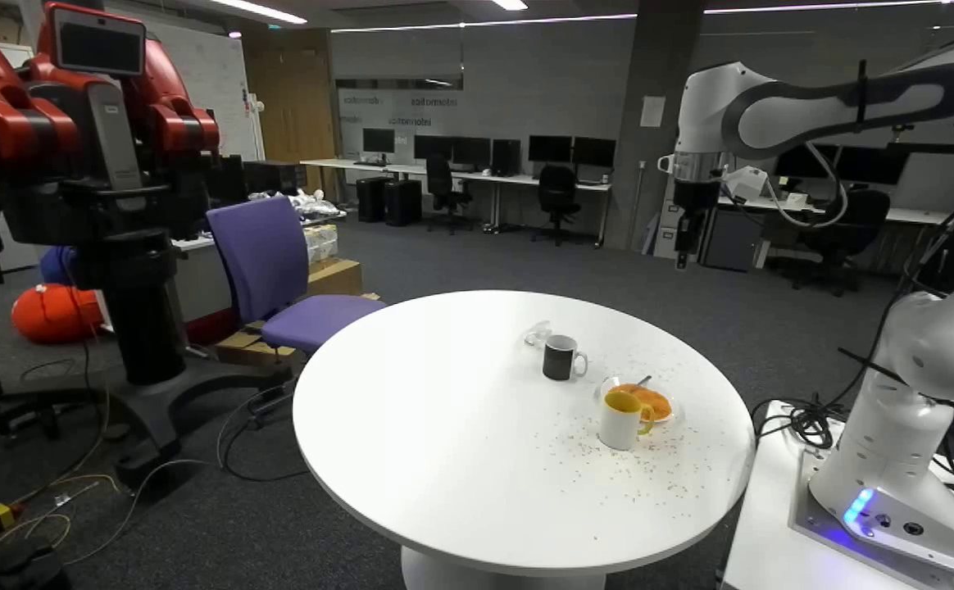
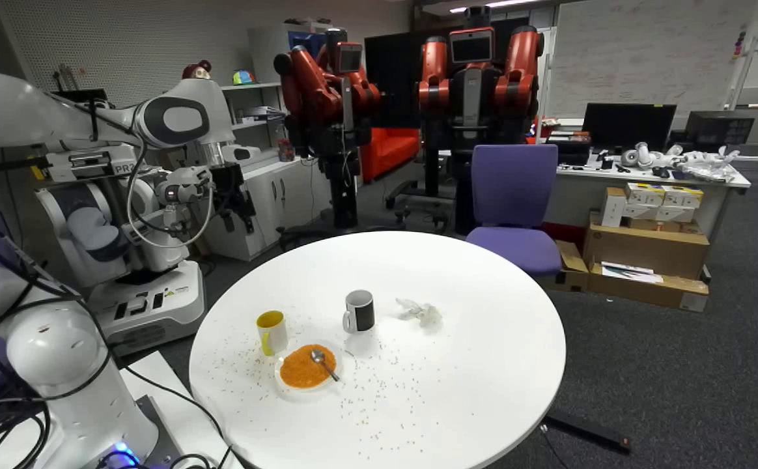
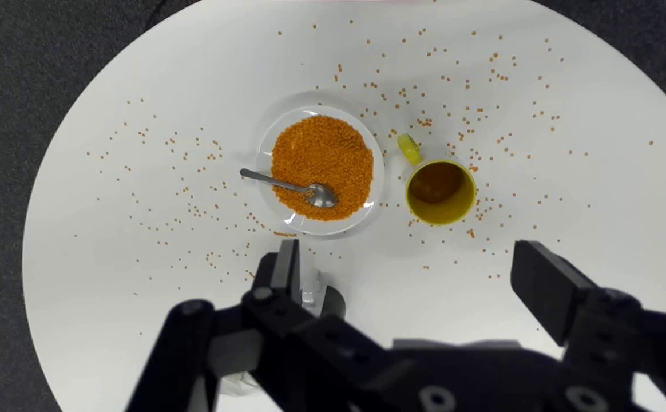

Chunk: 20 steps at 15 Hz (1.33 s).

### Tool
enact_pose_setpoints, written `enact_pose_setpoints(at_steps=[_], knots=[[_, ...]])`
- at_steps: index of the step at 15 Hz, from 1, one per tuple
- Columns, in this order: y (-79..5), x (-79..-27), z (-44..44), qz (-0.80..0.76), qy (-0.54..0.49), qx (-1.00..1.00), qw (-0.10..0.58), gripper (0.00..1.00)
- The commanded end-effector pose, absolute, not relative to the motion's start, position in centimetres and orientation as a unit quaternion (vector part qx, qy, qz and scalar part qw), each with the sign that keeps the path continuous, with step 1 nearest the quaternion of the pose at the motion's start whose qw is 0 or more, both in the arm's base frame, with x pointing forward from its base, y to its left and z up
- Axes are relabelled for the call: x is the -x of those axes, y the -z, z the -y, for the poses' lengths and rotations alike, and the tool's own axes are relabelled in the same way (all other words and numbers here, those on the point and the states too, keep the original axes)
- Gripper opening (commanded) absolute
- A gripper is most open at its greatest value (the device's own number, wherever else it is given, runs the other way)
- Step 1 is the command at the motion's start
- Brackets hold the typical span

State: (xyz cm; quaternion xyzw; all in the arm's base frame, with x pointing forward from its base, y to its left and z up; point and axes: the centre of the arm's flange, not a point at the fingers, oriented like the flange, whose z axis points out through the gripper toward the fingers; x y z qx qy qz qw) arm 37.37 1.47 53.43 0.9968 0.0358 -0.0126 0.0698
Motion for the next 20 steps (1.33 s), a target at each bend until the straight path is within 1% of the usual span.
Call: enact_pose_setpoints(at_steps=[1,3,5,9,11,12,15,18,20], knots=[[-53.1,-35.5,3.1,-0.025,0.022,-0.997,0.069,1.00],[-53.0,-33.8,7.8,-0.026,0.018,-0.997,0.066,1.00],[-52.3,-32.3,13.0,-0.027,0.014,-0.998,0.049,1.00],[-48.8,-29.3,23.6,-0.016,0.008,-1.000,-0.025,1.00],[-46.5,-29.2,27.3,-0.014,-0.011,-0.997,-0.069,1.00],[-45.9,-29.6,28.4,-0.015,-0.023,-0.996,-0.090,1.00],[-42.5,-33.6,28.9,-0.032,-0.067,-0.983,-0.167,1.00],[-39.6,-38.1,25.9,-0.050,-0.086,-0.965,-0.241,1.00],[-36.5,-40.2,23.5,-0.047,-0.067,-0.960,-0.270,1.00]])
